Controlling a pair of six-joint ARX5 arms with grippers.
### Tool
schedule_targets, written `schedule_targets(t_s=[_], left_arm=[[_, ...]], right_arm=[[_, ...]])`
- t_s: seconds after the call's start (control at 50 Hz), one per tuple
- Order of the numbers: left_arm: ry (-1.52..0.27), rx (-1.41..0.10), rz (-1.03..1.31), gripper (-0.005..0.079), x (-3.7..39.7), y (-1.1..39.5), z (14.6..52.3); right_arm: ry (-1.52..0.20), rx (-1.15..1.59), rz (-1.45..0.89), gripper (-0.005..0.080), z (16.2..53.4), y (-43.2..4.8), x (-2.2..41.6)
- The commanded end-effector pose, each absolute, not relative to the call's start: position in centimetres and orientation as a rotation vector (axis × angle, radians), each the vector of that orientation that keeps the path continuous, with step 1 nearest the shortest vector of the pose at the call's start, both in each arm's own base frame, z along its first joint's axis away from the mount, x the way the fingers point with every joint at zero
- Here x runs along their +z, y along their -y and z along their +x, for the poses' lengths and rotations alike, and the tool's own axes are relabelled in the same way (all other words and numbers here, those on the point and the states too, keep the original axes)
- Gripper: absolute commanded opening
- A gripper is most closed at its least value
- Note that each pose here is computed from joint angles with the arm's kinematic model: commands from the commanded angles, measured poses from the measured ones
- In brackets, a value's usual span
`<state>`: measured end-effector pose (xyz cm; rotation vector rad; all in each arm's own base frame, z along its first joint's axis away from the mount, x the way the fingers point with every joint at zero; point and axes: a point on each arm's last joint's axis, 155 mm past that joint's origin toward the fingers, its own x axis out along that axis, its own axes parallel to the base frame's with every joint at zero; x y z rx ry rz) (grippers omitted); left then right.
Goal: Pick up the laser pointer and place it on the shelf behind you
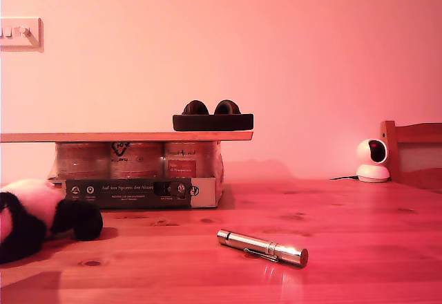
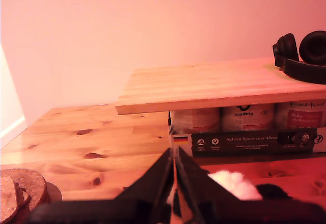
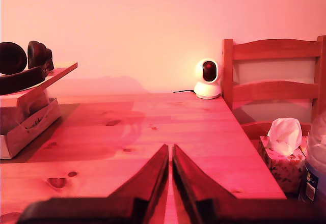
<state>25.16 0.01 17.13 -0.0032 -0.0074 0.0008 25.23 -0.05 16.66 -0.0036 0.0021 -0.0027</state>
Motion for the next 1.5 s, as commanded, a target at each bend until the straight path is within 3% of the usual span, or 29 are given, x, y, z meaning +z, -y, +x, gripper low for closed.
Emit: schedule_targets(t_s=[0.0, 0.26, 0.42, 0.56, 0.84, 0.98, 1.48], left_arm=[[-0.265, 0.009, 0.005, -0.0019, 9.9, -0.7, 24.3], [-0.264, -0.012, -0.013, -0.0019, 9.9, -0.3, 24.3], [-0.224, -0.082, -0.125, -0.0019, 11.0, 1.2, 24.5], [-0.187, -0.214, -0.254, -0.0019, 12.5, 3.7, 24.3], [-0.219, -0.476, -0.268, -0.0019, 12.8, 9.0, 22.6], [-0.234, -0.584, -0.265, -0.0019, 12.9, 11.2, 21.5], [-0.233, -0.840, -0.228, -0.0012, 13.5, 15.5, 18.3]], right_arm=[[-0.139, 0.212, -0.046, -0.0012, 24.6, -4.2, 12.9], [-0.137, 0.218, -0.036, -0.0012, 24.6, -4.4, 13.0], [-0.050, 0.260, 0.047, -0.0012, 24.6, -5.2, 15.5], [0.019, 0.308, 0.172, -0.0012, 24.3, -6.0, 18.0], [0.025, 0.481, 0.268, -0.0012, 22.4, -8.8, 21.1], [-0.058, 0.564, 0.280, -0.0012, 20.8, -10.3, 21.8], [-0.618, 0.708, 0.226, -0.0012, 17.3, -13.8, 19.0]])
